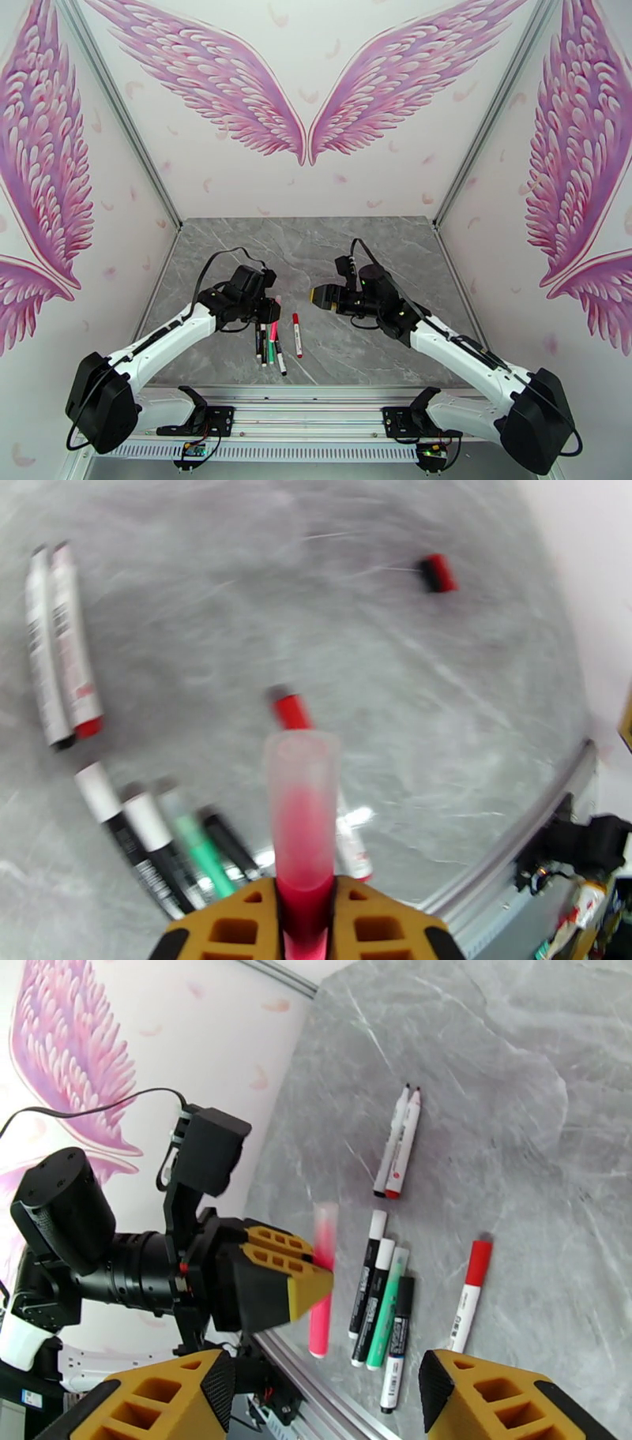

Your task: Open the pen caps

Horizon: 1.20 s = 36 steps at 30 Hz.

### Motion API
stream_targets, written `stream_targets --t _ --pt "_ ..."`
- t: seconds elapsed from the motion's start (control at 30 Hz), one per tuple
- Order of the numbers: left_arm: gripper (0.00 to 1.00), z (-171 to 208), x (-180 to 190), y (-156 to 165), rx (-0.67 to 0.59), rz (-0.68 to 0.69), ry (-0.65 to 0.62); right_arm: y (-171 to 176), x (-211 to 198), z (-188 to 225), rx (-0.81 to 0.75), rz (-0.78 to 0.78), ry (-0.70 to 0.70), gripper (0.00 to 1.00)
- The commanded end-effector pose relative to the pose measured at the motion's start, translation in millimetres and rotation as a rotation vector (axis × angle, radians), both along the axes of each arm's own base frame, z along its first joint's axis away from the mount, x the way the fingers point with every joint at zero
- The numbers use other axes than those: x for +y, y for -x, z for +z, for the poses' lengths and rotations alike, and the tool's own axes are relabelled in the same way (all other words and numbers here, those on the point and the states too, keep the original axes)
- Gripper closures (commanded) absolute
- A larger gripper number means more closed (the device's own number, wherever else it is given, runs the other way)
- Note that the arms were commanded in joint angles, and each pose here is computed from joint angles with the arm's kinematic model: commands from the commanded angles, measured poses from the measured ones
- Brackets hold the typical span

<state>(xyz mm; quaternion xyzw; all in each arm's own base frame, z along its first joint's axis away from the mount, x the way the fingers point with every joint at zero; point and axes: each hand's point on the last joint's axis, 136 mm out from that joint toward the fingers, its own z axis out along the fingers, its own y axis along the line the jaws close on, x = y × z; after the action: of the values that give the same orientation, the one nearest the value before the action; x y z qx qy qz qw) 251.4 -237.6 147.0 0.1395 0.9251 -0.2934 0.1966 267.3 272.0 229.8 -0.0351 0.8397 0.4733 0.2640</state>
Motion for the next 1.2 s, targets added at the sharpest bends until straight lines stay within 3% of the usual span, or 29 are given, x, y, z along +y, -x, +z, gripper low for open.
stream_targets --t 0.0,0.2,0.43,0.87,1.17 --pt "0.84 40 -44 2 -0.097 -0.182 0.179 -4 1 5 0.014 0.017 0.02 0.34" --pt "0.85 47 -75 15 -0.114 -0.286 0.225 -11 1 0 0.033 0.013 0.066 0.41" --pt "0.85 52 -92 18 -0.125 -0.316 0.257 -8 2 -14 0.072 0.026 0.076 0.46" --pt "0.85 57 -102 14 -0.141 -0.311 0.277 -3 6 -30 0.114 0.062 0.083 0.54" --pt "0.85 57 -102 14 -0.143 -0.314 0.273 -5 7 -34 0.124 0.064 0.087 0.68"
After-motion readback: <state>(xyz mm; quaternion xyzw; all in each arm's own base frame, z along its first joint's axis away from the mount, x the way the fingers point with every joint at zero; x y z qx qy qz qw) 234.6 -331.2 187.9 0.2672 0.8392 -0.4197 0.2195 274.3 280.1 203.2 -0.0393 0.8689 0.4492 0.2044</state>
